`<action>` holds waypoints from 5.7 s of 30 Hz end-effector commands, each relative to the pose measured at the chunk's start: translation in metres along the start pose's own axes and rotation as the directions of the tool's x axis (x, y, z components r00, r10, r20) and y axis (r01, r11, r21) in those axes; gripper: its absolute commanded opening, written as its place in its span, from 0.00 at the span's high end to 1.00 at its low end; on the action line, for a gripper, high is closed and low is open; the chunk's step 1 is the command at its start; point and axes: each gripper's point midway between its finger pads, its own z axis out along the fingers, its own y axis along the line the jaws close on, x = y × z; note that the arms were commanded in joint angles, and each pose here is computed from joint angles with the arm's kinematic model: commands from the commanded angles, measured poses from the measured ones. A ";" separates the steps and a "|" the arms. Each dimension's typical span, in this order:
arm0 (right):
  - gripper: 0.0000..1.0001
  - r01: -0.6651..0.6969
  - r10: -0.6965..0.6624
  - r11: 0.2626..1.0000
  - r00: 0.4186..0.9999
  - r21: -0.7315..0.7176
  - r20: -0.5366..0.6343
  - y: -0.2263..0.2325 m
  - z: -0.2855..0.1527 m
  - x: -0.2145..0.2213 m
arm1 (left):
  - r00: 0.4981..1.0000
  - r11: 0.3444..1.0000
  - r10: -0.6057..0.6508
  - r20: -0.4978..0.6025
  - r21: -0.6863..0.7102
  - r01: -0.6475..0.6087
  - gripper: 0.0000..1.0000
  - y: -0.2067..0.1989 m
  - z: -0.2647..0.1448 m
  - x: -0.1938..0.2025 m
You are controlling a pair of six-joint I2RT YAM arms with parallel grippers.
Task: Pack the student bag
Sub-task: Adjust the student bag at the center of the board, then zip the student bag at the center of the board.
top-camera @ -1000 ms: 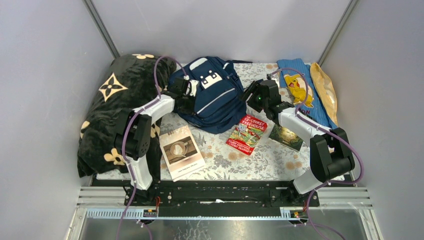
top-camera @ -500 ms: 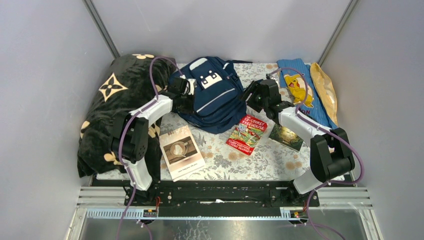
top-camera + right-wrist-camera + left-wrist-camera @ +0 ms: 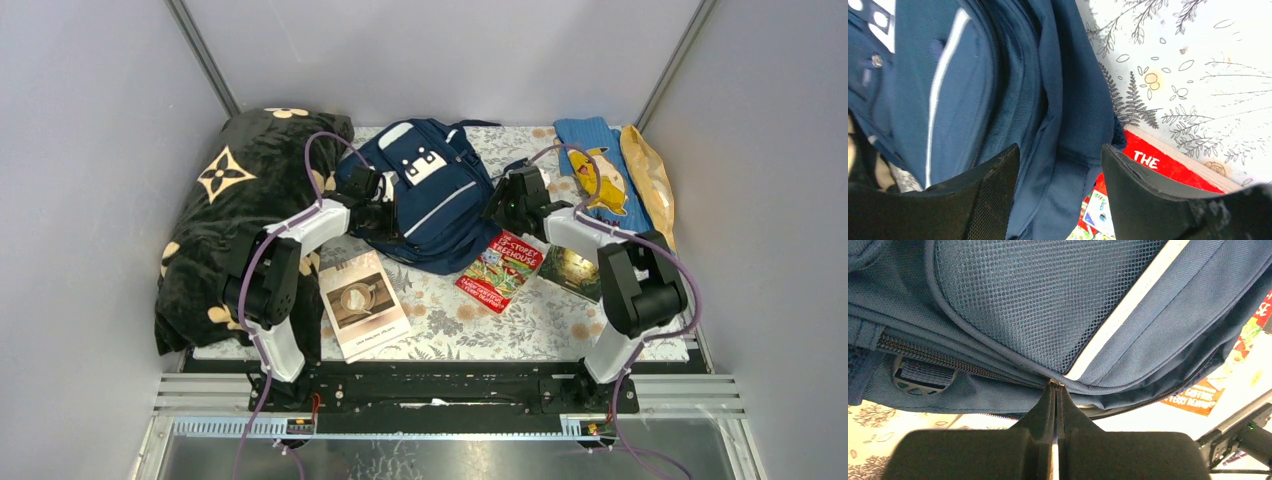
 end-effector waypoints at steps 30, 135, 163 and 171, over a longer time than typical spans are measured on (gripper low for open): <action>0.36 0.096 -0.099 0.994 0.993 -0.053 -0.066 0.019 -0.020 0.013 | 0.991 0.978 0.133 0.002 0.164 -0.132 0.60 -0.152 -0.005 0.002; 1.00 0.675 -0.678 0.699 0.731 -0.237 0.081 0.076 0.032 -0.026 | 0.940 0.942 0.251 0.233 -0.281 -0.182 0.35 -0.026 -0.069 -0.081; 1.00 0.578 -0.617 0.742 0.787 -0.341 -0.008 0.059 0.029 -0.022 | 0.734 0.679 0.642 0.221 -0.607 -0.412 0.98 -0.068 0.056 -0.083; 1.00 0.608 -0.631 0.743 0.776 -0.280 0.009 0.056 0.027 -0.037 | 0.723 0.763 0.618 0.307 -0.456 -0.459 1.00 -0.071 0.024 -0.077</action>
